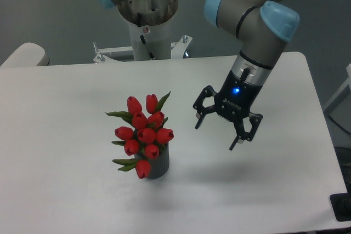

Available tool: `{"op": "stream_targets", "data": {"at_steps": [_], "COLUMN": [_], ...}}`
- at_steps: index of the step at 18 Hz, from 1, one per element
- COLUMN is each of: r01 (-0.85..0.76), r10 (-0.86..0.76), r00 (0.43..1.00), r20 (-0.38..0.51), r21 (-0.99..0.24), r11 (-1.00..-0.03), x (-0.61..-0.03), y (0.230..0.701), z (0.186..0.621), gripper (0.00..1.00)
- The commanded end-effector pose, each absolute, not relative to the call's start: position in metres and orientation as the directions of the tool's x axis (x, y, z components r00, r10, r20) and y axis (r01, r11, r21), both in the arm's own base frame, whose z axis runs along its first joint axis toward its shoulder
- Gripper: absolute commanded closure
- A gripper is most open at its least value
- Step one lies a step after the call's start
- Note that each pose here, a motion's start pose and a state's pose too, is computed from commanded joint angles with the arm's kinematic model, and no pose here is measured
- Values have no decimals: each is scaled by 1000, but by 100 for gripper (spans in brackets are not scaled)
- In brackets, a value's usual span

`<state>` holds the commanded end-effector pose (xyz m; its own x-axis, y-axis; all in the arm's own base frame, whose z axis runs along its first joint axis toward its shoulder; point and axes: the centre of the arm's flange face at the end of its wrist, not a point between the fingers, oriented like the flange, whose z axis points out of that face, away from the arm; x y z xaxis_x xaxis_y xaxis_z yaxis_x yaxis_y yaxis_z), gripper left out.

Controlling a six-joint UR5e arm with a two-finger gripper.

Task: Pick up the flowers from the vase
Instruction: 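Open the gripper and move it toward the red tulip bouquet, then lower the open gripper onto the tulip stems above the vase rim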

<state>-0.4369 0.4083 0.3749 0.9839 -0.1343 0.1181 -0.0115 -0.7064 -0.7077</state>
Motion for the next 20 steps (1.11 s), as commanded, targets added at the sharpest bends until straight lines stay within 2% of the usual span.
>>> {"op": "stream_targets", "data": {"at_steps": [5,11,20], "r01": [-77,-218,-224], "r10": [-193,-313,-345], "r00": [978,950,939], "r20": [81,-2,-3], "r21": [-716,-723,-765], "r11": [-693,-656,-603], "x": [-408,-383,-364], "y": [420,437,449], "z": [384,360,351], "gripper": [0,0,0]}}
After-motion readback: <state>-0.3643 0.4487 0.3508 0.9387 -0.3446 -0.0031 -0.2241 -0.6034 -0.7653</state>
